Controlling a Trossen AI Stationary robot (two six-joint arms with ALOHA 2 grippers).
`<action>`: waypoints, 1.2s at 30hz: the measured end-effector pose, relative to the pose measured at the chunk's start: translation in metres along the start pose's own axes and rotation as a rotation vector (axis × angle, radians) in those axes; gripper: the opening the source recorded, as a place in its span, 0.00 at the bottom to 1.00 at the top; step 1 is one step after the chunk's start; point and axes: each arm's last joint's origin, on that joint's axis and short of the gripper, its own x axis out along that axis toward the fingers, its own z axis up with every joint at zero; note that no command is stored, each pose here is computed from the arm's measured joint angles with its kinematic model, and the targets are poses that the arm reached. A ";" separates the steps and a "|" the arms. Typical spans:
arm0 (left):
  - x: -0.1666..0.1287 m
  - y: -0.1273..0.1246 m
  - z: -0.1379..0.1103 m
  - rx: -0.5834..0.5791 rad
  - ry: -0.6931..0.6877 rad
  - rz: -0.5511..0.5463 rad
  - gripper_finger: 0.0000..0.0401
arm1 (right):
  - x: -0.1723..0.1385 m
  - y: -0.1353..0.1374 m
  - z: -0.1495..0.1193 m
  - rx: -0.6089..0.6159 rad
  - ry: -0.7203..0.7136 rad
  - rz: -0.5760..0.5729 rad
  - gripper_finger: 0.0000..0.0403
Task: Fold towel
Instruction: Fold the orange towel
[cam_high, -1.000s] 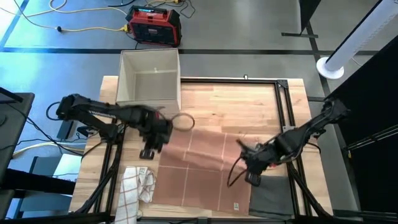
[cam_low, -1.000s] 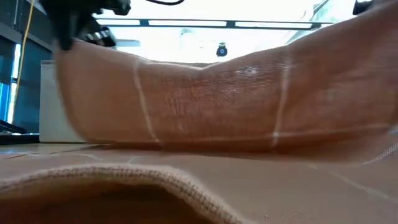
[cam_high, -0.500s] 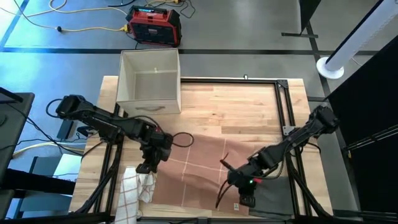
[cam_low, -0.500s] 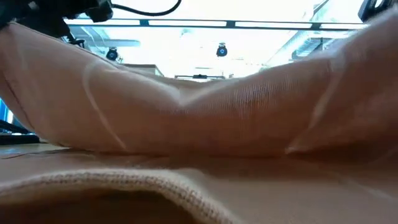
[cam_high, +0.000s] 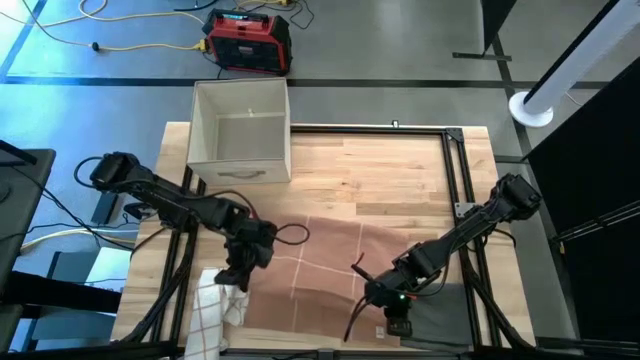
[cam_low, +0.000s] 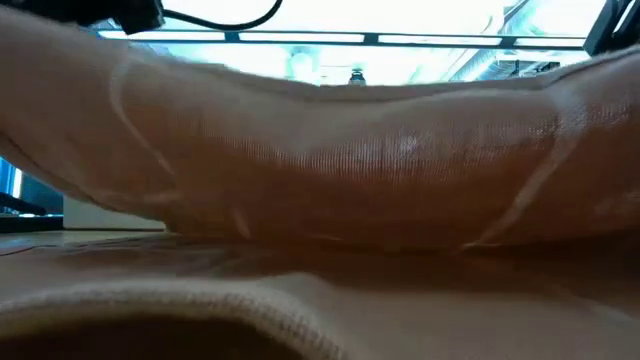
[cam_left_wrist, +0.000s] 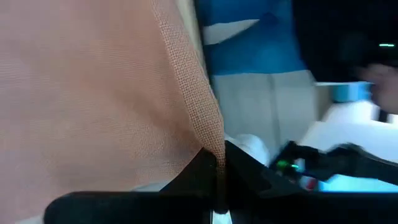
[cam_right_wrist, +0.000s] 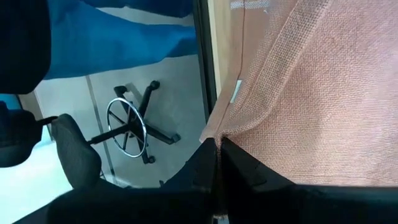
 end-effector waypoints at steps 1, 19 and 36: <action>0.001 0.000 0.000 0.005 0.000 -0.009 0.02 | 0.000 0.000 0.000 -0.002 0.001 0.002 0.00; 0.004 0.002 -0.004 0.007 0.024 0.031 0.26 | 0.000 -0.007 -0.008 0.014 0.117 -0.023 0.23; -0.024 0.047 -0.007 0.025 -0.087 0.478 0.23 | -0.049 -0.047 -0.008 0.240 -0.230 -0.375 0.19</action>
